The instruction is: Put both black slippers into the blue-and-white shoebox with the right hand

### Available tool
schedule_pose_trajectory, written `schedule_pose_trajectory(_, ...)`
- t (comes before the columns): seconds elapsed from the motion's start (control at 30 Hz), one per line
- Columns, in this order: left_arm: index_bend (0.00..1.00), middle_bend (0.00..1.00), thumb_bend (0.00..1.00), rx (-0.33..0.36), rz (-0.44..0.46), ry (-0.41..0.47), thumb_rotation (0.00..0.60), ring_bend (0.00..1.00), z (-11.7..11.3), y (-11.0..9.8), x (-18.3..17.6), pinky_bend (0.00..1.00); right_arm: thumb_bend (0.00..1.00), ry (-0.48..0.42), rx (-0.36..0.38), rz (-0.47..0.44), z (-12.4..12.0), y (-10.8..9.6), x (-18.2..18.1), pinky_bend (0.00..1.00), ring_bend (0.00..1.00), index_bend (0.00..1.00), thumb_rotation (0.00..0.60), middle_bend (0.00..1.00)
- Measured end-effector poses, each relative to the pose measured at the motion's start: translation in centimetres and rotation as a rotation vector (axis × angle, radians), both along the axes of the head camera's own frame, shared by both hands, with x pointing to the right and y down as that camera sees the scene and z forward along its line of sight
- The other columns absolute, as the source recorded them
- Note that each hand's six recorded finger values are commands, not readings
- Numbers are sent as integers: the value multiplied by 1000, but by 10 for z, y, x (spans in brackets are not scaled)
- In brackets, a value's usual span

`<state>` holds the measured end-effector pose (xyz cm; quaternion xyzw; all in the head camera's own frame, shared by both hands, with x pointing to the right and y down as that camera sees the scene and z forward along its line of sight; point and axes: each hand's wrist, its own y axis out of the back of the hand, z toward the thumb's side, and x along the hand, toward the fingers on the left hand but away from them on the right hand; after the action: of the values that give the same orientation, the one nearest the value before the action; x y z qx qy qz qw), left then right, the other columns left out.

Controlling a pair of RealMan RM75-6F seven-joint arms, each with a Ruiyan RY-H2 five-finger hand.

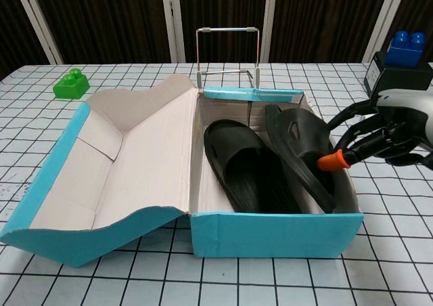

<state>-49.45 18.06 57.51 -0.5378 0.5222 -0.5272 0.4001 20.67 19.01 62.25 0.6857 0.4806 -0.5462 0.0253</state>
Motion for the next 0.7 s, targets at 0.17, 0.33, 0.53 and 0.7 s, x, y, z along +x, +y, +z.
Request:
schedule_pose_trajectory(0.17,192,0,227,1,-1,-2,600,0,0,0,0,117,598,4,-6,-4,6,1,0,1000,1000,854,600,483)
schedule_pose_trajectory(0.33,192,0,227,0,-1,-2,600,0,0,0,0,117,599,12,-9,-18,11,5,-5,1000,1000,853,600,483)
schedule_pose_trajectory(0.53,192,0,227,3,-2,0,600,0,-1,0,-1,117,598,35,-2,-38,16,7,-9,1000,1000,853,600,479)
schedule_pose_trajectory(0.7,191,0,227,3,0,0,600,0,-1,0,-1,117,598,78,22,-72,21,7,-12,1000,1000,854,600,470)
